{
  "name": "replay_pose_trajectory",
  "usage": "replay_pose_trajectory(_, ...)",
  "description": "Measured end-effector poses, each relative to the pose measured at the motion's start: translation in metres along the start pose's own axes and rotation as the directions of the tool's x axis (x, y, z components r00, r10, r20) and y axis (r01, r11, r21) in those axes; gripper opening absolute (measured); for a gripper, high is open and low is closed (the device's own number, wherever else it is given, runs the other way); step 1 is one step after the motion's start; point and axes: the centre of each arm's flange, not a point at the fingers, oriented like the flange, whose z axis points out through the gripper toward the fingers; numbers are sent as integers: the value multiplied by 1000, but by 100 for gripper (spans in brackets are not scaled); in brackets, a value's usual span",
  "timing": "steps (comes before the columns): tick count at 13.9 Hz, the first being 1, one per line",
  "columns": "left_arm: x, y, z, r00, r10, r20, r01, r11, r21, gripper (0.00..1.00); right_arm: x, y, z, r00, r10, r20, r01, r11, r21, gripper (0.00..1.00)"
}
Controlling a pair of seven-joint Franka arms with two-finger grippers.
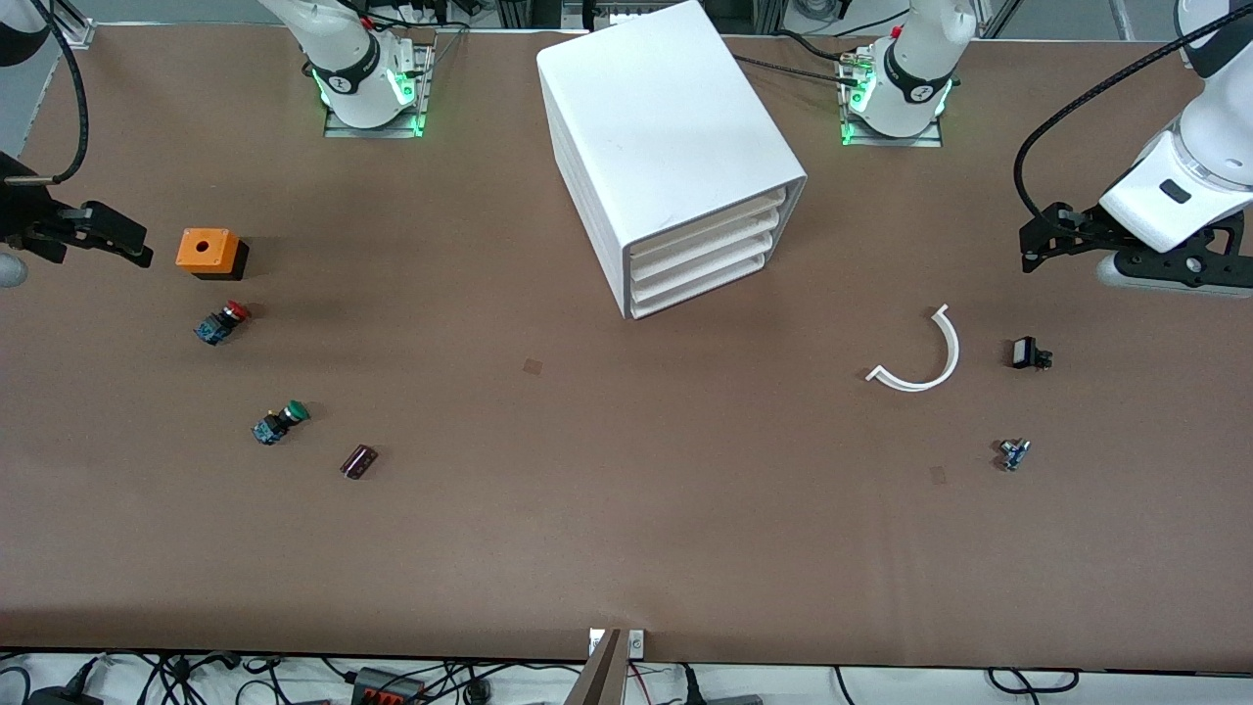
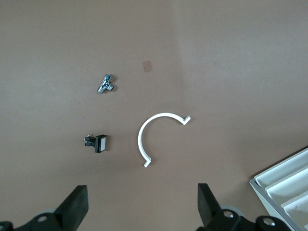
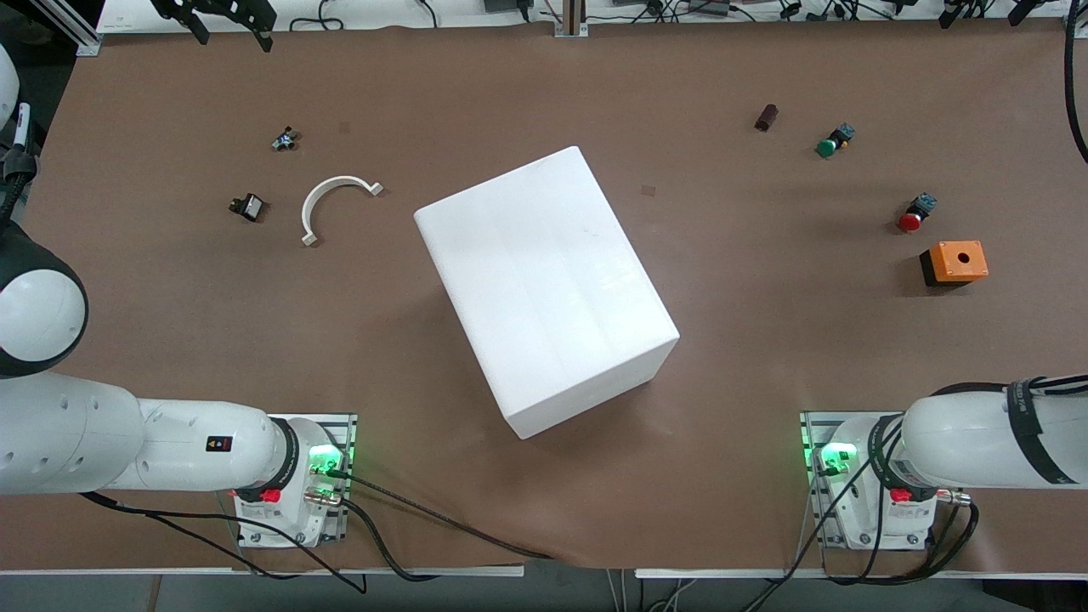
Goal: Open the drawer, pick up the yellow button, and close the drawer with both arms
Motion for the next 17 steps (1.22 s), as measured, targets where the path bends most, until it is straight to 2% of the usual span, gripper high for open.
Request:
replay_pose_trajectory(9, 0, 0, 0, 1000, 0, 1, 0, 1000, 0, 100, 3, -17, 8, 999, -32, 15, 32, 999, 0, 100)
replay_pose_trajectory(14, 0, 0, 0, 1000, 0, 0, 0, 1000, 0, 100, 16, -74, 30, 992, -124, 25, 124, 992, 5, 100)
replay_pose_trajectory(17, 0, 1, -1, 1000, 1, -1, -1, 1000, 0, 100, 22, -114, 46, 984, -176, 27, 174, 983, 50, 100)
